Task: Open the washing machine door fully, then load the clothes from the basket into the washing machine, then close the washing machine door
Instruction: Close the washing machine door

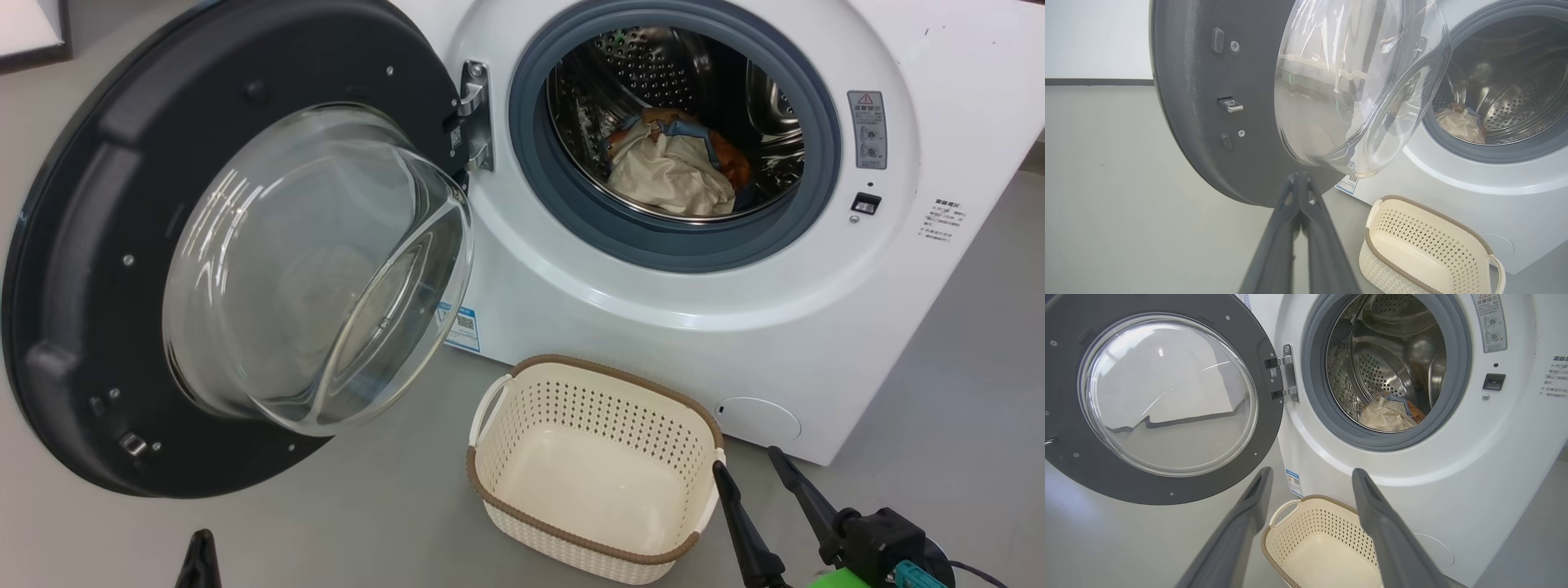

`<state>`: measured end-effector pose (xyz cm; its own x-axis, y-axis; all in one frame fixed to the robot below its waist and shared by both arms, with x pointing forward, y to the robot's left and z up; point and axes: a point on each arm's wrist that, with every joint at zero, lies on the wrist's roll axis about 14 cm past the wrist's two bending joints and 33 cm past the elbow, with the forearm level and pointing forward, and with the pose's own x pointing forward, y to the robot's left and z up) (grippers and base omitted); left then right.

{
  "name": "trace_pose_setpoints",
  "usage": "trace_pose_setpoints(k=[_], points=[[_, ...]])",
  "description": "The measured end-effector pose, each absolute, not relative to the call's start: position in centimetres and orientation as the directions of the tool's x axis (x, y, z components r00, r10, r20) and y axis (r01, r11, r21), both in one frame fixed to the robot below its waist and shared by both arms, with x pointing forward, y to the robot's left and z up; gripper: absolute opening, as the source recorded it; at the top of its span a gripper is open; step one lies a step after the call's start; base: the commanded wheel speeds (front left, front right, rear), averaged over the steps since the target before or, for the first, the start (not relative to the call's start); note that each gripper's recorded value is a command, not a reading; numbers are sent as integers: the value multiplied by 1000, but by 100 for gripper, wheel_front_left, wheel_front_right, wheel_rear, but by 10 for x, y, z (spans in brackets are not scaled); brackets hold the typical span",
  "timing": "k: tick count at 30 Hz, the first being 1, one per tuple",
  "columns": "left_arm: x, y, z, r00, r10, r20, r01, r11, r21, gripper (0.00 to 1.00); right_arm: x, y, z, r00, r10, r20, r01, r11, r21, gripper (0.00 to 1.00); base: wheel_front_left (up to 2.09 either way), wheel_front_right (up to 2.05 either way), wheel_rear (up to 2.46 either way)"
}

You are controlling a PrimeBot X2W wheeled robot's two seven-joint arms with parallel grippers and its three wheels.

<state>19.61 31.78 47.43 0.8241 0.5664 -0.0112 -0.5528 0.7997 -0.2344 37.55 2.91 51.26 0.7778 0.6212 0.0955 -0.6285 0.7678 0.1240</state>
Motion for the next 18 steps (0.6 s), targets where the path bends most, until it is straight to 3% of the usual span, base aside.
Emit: trace_pose_setpoints(k=[11, 18], points=[[177, 345, 475, 760, 650, -9, -630, 733, -257, 0, 376, 30, 511, 777, 623, 93, -630, 767, 125, 100, 0, 0, 0], [125, 404, 472, 551, 834, -34, -741, 469, -481, 0, 375, 32, 510, 772, 629, 90, -635, 762, 127, 100, 0, 0, 0]])
